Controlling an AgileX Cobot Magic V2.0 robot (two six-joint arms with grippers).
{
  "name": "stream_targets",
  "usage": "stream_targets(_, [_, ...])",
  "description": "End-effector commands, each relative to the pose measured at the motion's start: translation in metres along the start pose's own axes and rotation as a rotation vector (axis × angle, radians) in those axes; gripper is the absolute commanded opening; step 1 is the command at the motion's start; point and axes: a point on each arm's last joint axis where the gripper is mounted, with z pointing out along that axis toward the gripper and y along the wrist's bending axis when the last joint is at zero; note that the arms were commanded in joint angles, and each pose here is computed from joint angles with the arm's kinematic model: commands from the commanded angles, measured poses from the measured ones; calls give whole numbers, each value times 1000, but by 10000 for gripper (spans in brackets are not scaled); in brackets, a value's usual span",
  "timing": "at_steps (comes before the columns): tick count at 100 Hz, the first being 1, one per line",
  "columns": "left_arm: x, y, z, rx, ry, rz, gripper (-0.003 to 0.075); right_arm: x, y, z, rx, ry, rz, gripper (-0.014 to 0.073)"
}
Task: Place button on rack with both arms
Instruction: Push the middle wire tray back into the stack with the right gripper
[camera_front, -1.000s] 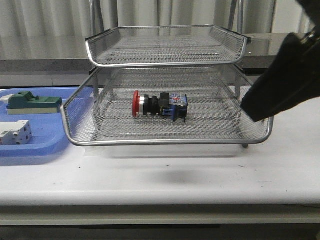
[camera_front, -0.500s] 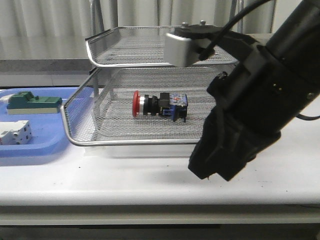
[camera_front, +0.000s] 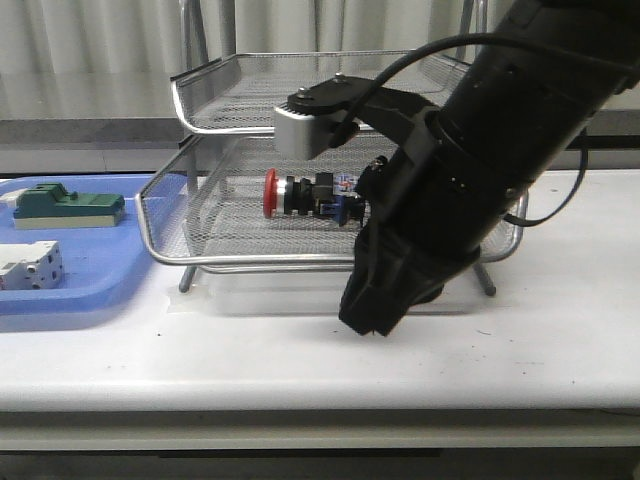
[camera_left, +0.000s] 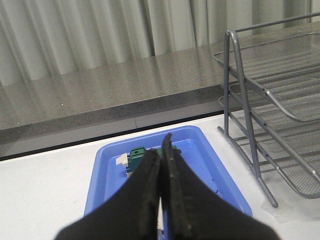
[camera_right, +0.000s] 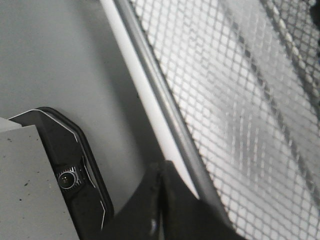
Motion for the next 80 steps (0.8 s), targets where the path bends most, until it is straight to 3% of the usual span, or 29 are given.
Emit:
stream_targets(1, [-17,4,0,-32,-104,-18,-20,-19,-25,-14,120,-98,-15,-68])
stream_targets(34, [-17,4,0,-32,-104,-18,-20,-29,-72,-21,211,-136,37,-68])
stream_targets(52, [-17,4,0,-32,-104,-18,-20,-28,-67,-23,163,-115,49,-68])
stream_targets(80, [-17,4,0,-32,-104,-18,-20,-28,-52,-58,80,-84,225,-60])
